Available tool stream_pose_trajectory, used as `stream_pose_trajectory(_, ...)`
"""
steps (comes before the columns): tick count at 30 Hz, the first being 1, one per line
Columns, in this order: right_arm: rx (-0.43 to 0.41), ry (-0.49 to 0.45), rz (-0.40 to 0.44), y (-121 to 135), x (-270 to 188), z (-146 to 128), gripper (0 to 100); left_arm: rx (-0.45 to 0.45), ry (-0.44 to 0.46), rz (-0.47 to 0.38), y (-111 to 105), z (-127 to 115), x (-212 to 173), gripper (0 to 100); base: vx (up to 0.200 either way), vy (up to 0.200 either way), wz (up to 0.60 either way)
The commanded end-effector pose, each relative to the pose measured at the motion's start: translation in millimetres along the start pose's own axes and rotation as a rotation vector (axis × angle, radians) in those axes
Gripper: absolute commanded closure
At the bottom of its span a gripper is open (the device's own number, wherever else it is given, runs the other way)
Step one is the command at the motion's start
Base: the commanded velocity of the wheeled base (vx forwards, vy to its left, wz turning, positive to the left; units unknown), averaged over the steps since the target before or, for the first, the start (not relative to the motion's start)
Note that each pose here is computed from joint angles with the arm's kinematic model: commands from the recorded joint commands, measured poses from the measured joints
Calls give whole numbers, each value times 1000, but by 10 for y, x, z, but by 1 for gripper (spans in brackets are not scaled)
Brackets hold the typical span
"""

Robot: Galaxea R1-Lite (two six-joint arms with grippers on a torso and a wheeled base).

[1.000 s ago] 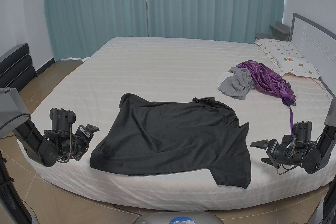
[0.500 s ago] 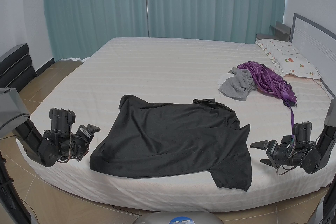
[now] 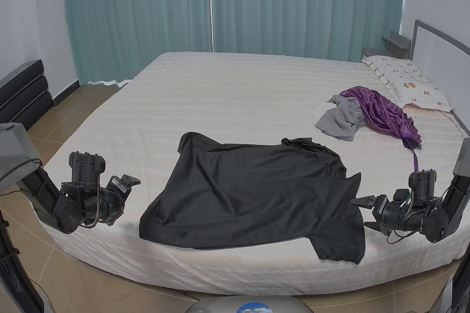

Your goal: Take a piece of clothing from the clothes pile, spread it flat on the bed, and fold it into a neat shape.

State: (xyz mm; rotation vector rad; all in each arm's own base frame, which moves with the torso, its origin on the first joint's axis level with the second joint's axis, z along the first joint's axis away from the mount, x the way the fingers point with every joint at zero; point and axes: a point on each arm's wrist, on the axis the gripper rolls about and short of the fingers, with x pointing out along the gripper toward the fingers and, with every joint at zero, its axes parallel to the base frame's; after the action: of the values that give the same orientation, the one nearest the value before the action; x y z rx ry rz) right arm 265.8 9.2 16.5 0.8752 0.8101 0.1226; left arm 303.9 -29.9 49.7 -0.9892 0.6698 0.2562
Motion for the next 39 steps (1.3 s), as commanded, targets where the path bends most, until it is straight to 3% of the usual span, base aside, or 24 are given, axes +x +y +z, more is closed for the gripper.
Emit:
stream_pose_trajectory(1,2,-4,4,9,-1,9,0,2,2,-1,-1,-10,-1,0,0,0,0)
stream_pose_trajectory(29,2,-3,14,45,30,14,0,14,10,-17,-60,-42,20,0,21,0,0)
stream_pose_trajectory(32,3,-2,15,45,30,14,0,32,8,-58,-193,-48,54,0,0,0,0)
stream_pose_trajectory(39,17,14,18,66,69,-18,0,89,4,-108,-569,31,534,0,0,0,0)
